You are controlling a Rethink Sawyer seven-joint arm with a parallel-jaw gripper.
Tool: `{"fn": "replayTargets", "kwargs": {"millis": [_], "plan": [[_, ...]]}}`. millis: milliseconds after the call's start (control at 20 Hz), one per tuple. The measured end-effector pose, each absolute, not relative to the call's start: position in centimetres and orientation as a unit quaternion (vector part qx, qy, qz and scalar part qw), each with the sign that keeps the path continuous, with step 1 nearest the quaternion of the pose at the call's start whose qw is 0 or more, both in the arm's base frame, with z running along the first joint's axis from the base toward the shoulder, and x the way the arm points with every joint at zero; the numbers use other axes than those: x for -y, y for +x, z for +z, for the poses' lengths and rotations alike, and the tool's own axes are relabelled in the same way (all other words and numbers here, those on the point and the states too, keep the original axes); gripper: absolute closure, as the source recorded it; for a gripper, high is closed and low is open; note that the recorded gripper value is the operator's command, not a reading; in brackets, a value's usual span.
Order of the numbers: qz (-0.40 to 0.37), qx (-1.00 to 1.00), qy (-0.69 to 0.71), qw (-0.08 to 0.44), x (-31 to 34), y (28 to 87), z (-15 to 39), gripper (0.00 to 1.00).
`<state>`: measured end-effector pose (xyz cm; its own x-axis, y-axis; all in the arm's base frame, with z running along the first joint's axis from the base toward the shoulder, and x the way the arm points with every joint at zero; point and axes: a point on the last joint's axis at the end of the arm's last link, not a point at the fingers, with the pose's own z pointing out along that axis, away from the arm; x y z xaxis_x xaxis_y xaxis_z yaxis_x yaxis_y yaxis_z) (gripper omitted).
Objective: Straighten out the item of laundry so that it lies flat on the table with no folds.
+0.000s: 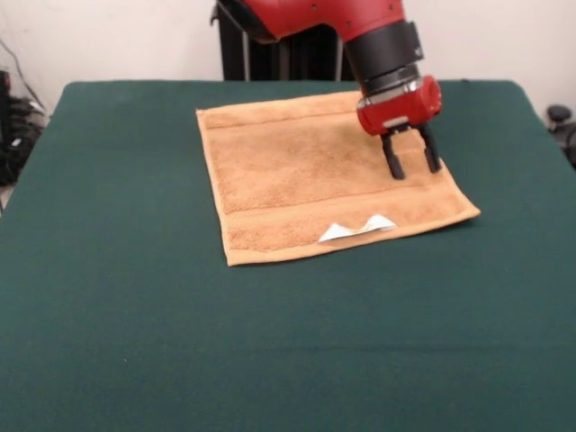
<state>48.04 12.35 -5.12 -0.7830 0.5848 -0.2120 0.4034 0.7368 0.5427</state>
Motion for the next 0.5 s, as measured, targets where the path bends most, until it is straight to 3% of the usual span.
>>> {"fn": "replayTargets", "kwargs": {"millis": [500], "plan": [[0.193, -0.923, 0.230, 0.239, -13.29, 47.46, -5.34, 0.00]]}}
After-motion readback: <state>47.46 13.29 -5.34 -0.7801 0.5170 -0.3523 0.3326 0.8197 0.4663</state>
